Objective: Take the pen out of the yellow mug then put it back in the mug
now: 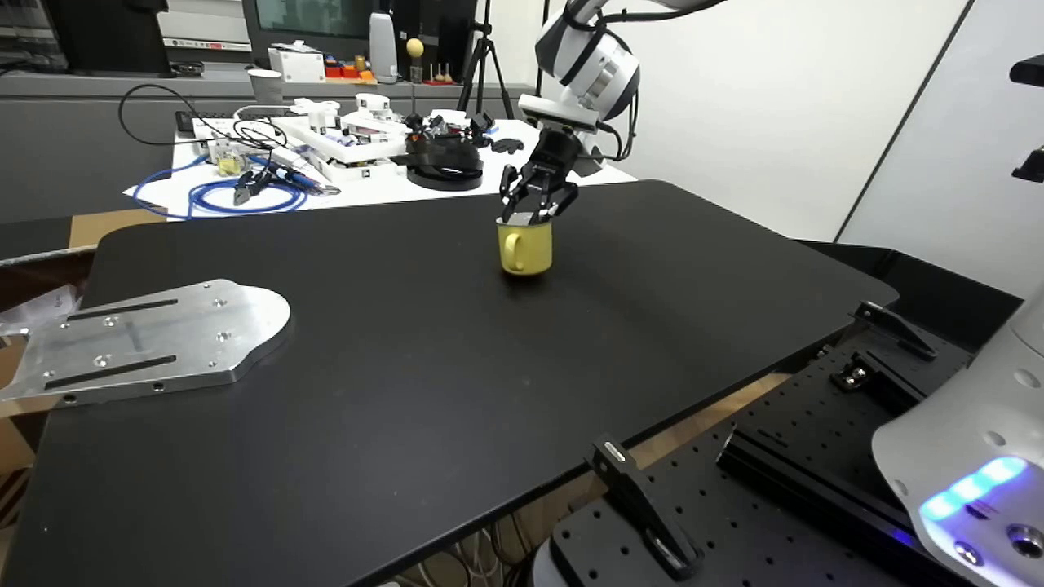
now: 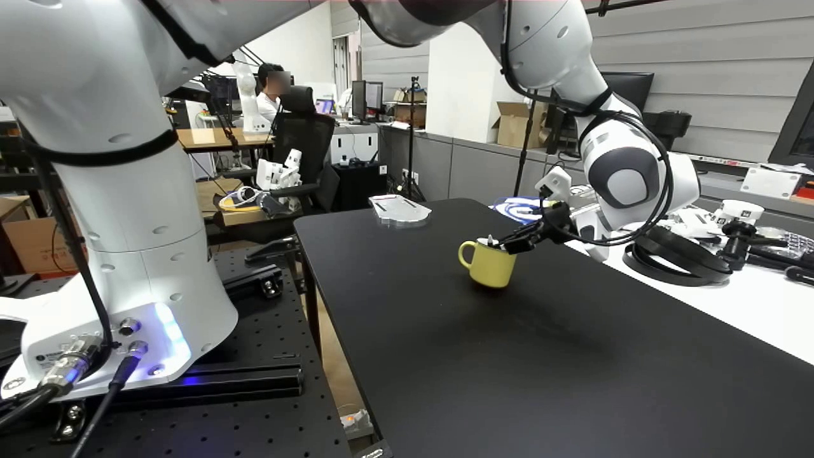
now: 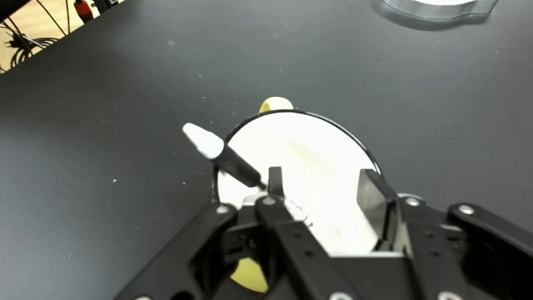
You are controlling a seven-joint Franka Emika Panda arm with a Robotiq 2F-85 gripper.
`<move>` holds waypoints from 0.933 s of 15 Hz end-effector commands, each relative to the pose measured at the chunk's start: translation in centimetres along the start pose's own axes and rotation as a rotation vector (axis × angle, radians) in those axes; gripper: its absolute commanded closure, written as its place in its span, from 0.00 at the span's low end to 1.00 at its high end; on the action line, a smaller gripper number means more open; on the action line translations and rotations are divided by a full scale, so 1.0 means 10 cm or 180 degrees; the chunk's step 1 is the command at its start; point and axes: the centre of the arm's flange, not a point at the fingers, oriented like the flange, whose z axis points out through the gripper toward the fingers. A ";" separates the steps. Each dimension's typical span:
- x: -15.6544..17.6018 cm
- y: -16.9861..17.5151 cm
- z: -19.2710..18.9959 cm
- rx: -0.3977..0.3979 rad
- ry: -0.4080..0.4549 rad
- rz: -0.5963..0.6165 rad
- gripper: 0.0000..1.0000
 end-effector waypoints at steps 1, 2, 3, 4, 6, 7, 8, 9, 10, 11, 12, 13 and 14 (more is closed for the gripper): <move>-0.09 -0.10 -0.09 -0.0004 0.0083 -0.0021 0.18; -0.12 -0.11 -0.11 -0.0001 0.0090 -0.0034 0.12; -0.14 -0.13 -0.12 0.0001 0.0102 -0.0048 0.06; -0.18 -0.14 -0.14 0.0005 0.0116 -0.0068 0.00; -0.25 -0.16 -0.18 0.0010 0.0125 -0.0095 0.00; -0.29 -0.18 -0.21 0.0015 0.0133 -0.0108 0.02; -0.32 -0.20 -0.24 0.0021 0.0135 -0.0125 0.01; -0.38 -0.23 -0.28 0.0034 0.0117 -0.0152 0.00; -0.44 -0.25 -0.33 0.0044 0.0127 -0.0176 0.00; -0.50 -0.28 -0.38 0.0054 0.0131 -0.0206 0.00; -0.57 -0.29 -0.42 0.0061 0.0142 -0.0237 0.00; -0.64 -0.31 -0.47 0.0068 0.0161 -0.0265 0.00; -0.70 -0.31 -0.51 0.0077 0.0176 -0.0294 0.00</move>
